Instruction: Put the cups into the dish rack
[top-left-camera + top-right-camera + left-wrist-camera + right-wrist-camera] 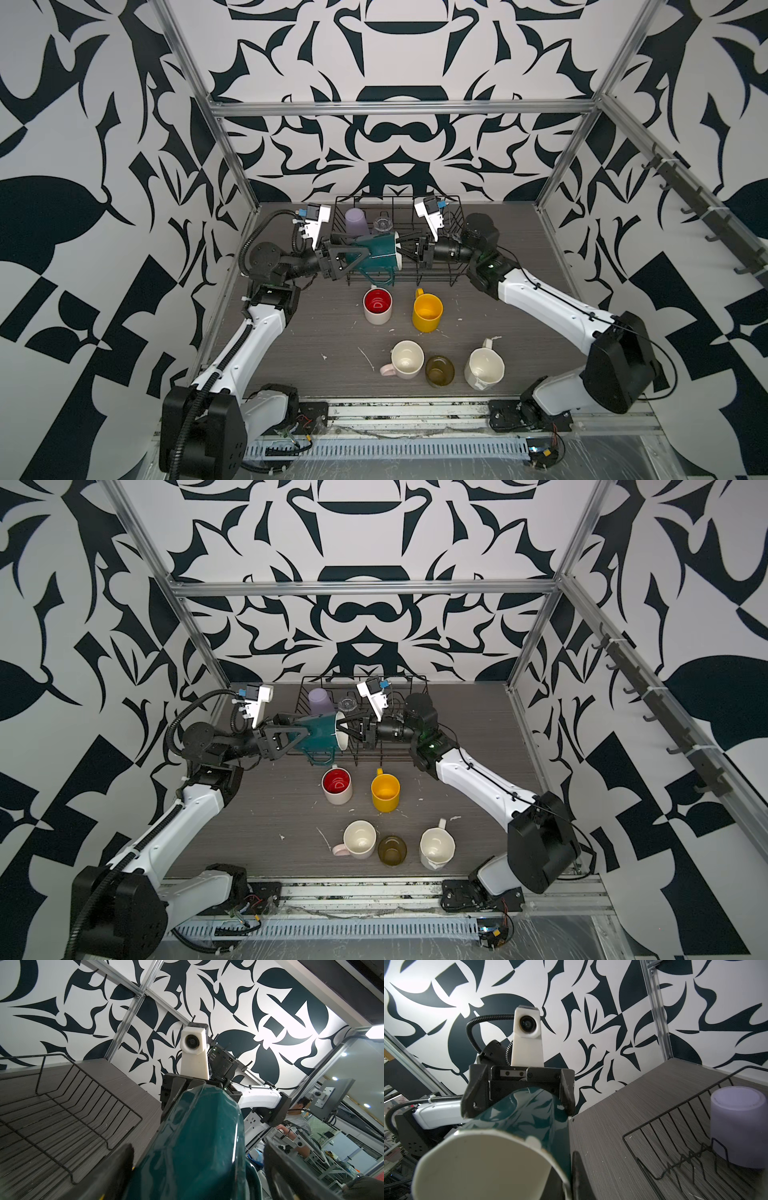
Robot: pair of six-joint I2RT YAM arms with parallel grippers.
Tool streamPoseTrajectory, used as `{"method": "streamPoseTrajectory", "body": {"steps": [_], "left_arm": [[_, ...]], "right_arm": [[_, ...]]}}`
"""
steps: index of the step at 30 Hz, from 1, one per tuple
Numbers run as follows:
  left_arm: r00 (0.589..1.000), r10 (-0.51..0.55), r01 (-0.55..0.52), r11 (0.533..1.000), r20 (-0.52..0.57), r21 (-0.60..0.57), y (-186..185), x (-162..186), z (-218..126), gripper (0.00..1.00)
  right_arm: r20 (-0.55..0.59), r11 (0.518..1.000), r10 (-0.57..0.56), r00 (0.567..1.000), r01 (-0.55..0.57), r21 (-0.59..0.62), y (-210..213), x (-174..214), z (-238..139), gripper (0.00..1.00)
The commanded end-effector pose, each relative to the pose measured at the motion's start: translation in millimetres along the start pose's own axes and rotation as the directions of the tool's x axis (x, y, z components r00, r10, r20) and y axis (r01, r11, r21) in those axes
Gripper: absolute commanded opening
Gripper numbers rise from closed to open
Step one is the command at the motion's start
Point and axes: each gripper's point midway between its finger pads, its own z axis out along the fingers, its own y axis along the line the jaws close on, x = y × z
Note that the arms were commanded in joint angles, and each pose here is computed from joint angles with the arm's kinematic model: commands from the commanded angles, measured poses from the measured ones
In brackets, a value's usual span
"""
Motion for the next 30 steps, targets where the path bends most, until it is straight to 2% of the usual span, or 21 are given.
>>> {"method": "streamPoseTrajectory", "body": {"steps": [1,16,30], "left_arm": [[0.998,0.056,-0.053,0.996,-0.043,0.074,-22,6,3,0.99],[0.99,0.071,-0.052,0.986,-0.119,0.156,-36,19,11,1.0],[0.979,0.085,-0.044,0.975,-0.186,0.217,-48,31,13,1.0]], "right_arm": [[0.133,0.981,-0.153,0.979,0.167,-0.1,45,-53,-2,0.0],[0.139,0.973,-0.151,0.979,0.172,-0.155,40,-51,9,0.0],[0.14,0.977,-0.128,0.982,0.149,-0.153,25,-50,19,0.0]]}}
